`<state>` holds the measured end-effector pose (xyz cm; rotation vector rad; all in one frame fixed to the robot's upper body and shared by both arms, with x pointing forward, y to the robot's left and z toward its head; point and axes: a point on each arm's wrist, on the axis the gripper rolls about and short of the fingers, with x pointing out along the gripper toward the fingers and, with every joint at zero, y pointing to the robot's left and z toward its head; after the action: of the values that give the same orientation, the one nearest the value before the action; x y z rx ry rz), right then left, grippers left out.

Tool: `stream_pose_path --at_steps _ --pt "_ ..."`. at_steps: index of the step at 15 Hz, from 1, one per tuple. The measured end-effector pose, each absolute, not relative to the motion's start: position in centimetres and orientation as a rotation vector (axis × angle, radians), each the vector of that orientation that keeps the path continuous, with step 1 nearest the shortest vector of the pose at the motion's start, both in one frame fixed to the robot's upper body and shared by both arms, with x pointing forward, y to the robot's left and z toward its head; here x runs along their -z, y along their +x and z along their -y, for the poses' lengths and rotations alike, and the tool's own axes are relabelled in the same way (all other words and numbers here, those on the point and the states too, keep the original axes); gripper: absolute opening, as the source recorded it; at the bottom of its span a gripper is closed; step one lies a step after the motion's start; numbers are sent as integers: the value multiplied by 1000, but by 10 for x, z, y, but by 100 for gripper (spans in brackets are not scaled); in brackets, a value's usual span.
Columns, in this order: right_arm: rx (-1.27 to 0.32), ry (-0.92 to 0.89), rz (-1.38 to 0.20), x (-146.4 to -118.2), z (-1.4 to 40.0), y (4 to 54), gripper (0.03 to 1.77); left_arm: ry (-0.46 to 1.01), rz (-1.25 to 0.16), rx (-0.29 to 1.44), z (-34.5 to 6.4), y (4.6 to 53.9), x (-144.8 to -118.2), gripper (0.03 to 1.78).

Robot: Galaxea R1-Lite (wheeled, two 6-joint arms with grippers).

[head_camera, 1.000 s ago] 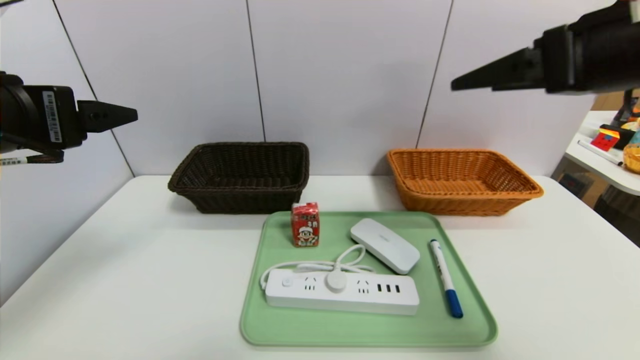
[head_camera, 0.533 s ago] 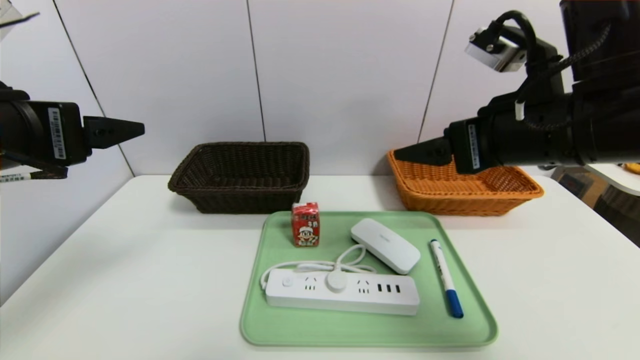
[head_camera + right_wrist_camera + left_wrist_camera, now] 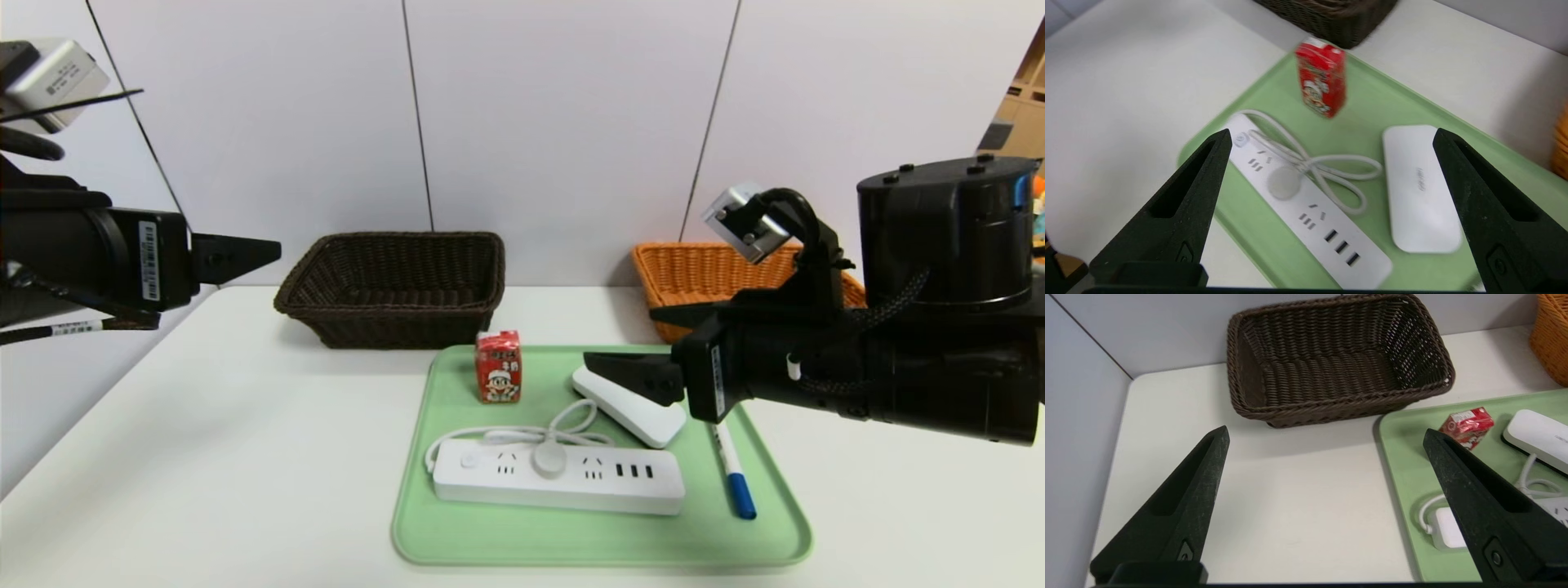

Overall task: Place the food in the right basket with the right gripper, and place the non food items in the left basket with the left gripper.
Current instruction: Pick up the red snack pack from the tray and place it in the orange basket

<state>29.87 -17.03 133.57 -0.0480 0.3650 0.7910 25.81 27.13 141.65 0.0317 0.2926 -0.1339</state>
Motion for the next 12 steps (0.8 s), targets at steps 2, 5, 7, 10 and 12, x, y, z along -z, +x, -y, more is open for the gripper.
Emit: stream_pose_path --at_steps 2,5,7,10,12 --pt "-875 -29 -342 -1330 166 300 170 -1 -330 153 -265 259 -1408 169" --pt "-925 -10 -286 -1322 156 311 170 5 -383 100 -263 260 -1391 169" --pt "-941 -3 -241 -1313 147 322 170 15 -403 76 -264 258 -1383 169" --pt "-948 -14 -211 -1293 135 338 170 1 -414 72 -265 256 -1379 169" --pt "-951 -23 -224 -1282 130 343 170 1 -418 70 -265 256 -1378 169"
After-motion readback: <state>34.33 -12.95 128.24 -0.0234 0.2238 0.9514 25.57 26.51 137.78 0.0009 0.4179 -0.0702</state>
